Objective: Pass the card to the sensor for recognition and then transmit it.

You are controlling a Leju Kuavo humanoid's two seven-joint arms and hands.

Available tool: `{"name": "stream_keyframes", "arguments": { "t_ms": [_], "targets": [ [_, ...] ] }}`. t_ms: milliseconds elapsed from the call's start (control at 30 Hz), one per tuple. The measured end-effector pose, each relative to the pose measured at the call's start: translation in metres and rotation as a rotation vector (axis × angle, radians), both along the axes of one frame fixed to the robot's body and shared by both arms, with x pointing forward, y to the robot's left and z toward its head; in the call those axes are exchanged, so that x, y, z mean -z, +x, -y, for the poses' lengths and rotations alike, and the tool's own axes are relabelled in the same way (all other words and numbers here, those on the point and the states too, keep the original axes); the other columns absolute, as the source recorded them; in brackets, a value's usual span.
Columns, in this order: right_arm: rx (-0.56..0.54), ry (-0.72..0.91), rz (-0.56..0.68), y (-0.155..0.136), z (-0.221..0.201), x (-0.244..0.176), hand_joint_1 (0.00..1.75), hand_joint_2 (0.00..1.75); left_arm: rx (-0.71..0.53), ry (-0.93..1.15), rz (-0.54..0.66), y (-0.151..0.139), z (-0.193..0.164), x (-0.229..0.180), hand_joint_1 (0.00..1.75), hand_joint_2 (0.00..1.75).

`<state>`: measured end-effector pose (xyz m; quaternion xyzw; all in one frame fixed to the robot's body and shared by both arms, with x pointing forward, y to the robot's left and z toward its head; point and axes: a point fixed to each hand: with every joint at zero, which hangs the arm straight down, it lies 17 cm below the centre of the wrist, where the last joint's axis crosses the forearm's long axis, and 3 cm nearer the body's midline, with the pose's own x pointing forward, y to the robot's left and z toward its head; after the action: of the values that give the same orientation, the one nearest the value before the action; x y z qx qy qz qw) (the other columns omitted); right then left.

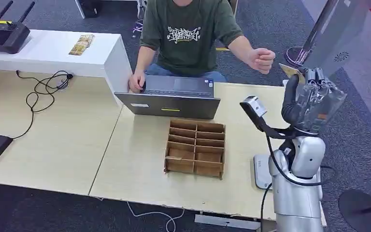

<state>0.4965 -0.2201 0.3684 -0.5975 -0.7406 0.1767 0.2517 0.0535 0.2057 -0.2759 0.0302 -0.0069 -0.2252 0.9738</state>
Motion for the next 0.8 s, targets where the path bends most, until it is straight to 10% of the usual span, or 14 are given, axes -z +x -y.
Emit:
{"name": "stream_keyframes", "arguments": {
  "t_ms": [800],
  "targets": [
    [-0.051, -0.157, -0.139, 0.089, -0.086, -0.017, 1.75, 1.75, 0.077, -0.008, 0.001, 0.016, 0.005, -0.004, 0.0, 0.0]
  ]
}}
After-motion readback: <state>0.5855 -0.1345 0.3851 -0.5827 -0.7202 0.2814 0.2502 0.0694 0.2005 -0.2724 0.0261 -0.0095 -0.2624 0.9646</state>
